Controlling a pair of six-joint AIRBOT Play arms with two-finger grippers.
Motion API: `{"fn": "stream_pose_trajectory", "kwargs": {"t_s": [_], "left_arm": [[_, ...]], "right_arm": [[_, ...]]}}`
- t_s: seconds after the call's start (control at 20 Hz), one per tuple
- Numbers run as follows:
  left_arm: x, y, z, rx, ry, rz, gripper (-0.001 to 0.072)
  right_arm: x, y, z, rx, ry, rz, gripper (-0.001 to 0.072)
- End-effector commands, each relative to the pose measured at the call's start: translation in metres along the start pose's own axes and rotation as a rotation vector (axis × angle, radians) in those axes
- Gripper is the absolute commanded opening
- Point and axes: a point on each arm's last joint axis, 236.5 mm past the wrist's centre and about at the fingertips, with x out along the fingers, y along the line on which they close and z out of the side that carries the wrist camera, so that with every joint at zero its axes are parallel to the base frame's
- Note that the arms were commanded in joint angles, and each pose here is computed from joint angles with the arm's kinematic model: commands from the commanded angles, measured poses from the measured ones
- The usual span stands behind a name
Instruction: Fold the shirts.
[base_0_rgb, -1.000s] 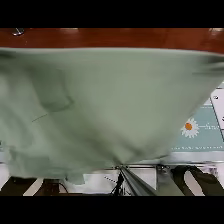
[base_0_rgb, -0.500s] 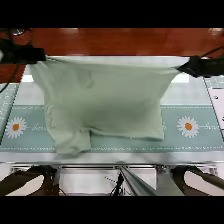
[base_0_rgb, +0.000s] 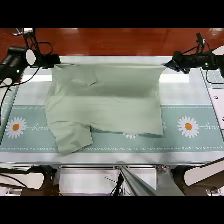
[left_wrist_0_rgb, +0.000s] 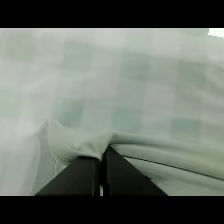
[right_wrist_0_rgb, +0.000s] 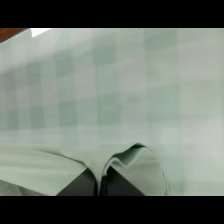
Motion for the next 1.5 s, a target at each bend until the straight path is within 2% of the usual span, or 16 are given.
{"fn": "stream_pose_trajectory", "kwargs": {"t_s": [0.0, 0.1, 0.3, 0.45, 0.55, 0.7, 0.95, 1.0, 1.05, 1.1, 1.15, 1.3, 1.45], "left_arm": [[0.032, 0.001, -0.011, -0.134, 0.049, -0.050, 0.0023], [0.041, -0.006, -0.021, -0.186, 0.087, -0.081, 0.0023], [0.025, -0.001, -0.018, -0.139, 0.136, -0.089, 0.0023], [-0.003, 0.030, -0.047, -0.038, 0.336, -0.056, 0.0023], [-0.014, 0.048, -0.090, 0.021, 0.522, -0.050, 0.0023], [-0.010, 0.057, -0.142, -0.001, 0.658, -0.048, 0.0023], [0.008, 0.028, -0.170, -0.082, 0.705, -0.152, 0.0024], [0.008, 0.027, -0.170, -0.086, 0.705, -0.155, 0.0037], [0.007, 0.029, -0.169, -0.085, 0.706, -0.152, 0.0247], [0.004, 0.031, -0.170, -0.089, 0.716, -0.152, 0.0676], [-0.002, 0.035, -0.170, -0.095, 0.736, -0.150, 0.0706], [-0.032, 0.046, -0.174, -0.118, 0.810, -0.159, 0.0706], [-0.069, 0.059, -0.192, -0.108, 0.832, -0.171, 0.0706]], "right_arm": [[0.022, -0.012, -0.002, 0.024, 0.034, -0.008, 0.0029], [0.036, -0.010, -0.012, 0.008, 0.062, -0.015, 0.0029], [0.032, -0.004, -0.023, -0.005, 0.117, 0.001, 0.0030], [0.012, -0.001, -0.058, -0.059, 0.293, 0.046, 0.0030], [0.006, -0.017, -0.084, -0.096, 0.405, -0.017, 0.0030], [0.013, -0.045, -0.102, -0.112, 0.468, -0.158, 0.0030], [0.041, -0.042, -0.114, -0.087, 0.486, -0.162, 0.0031], [0.044, -0.038, -0.115, -0.093, 0.486, -0.160, 0.0075], [0.046, -0.034, -0.118, -0.084, 0.491, -0.156, 0.0326], [0.044, -0.031, -0.122, -0.076, 0.510, -0.147, 0.0632], [0.038, -0.028, -0.126, -0.071, 0.532, -0.140, 0.0620], [-0.004, -0.032, -0.121, -0.077, 0.549, -0.161, 0.0619], [-0.048, -0.036, -0.113, -0.056, 0.440, -0.201, 0.0619]]}}
